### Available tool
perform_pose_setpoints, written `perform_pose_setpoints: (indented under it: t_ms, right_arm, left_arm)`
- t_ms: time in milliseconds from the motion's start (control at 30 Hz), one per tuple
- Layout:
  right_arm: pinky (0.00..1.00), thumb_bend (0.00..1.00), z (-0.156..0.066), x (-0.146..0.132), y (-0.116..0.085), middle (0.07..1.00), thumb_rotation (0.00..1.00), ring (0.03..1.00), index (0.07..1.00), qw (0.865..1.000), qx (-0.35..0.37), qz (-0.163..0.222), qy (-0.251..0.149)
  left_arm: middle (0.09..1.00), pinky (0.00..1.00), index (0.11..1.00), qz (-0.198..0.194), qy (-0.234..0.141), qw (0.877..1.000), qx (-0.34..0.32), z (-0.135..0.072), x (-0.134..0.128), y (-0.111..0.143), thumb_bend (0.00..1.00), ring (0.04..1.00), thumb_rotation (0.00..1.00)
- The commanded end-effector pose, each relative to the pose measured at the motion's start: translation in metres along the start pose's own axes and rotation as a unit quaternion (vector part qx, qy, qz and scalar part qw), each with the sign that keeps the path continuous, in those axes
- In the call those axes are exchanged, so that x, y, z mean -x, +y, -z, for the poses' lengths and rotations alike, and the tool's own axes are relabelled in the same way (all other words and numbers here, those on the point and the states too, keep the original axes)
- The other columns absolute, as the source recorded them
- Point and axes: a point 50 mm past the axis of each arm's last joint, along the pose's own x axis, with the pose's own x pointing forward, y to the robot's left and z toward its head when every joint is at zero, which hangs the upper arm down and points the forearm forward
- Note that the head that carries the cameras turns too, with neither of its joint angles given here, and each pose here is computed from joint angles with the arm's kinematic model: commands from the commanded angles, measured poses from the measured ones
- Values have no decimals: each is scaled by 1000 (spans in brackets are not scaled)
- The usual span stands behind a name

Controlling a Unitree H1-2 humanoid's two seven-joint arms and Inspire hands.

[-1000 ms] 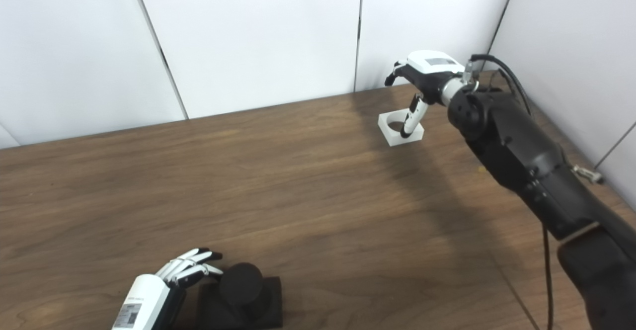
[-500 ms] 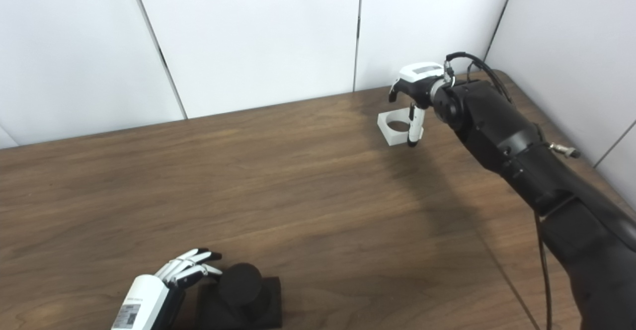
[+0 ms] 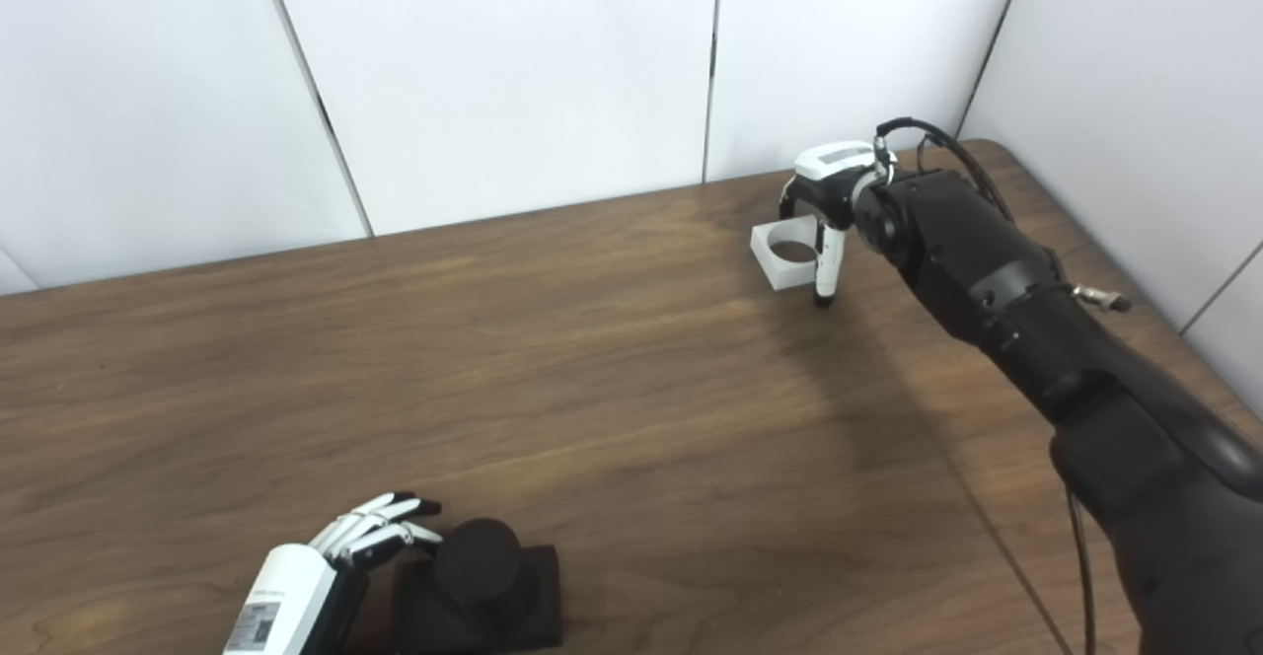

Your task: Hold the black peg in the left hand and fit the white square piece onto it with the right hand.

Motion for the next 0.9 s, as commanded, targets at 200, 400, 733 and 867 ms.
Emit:
perform_pose_setpoints:
  t_ms: [200,400,733,867]
  right_arm:
    - [929,843,0,2,-20,867,129,977,661,998,9,55,-18]
    - [825,531,0,3,-14,769,128,874,487,993,1,109,-41]
    - [814,521,-2,6,-9,744,123,847,483,990,-8,137,-40]
    - [849,522,-10,23,-25,759,125,884,484,987,-3,144,-68]
  left_arm:
    - [790,773,488,37,24,999,5,-1,10,-8,515,846,43]
    - [791,773,488,35,23,999,4,-3,9,-9,515,845,43]
    - [787,764,488,30,22,999,5,-8,4,-10,516,839,43]
    - [787,762,488,30,23,999,3,-12,0,-13,516,840,43]
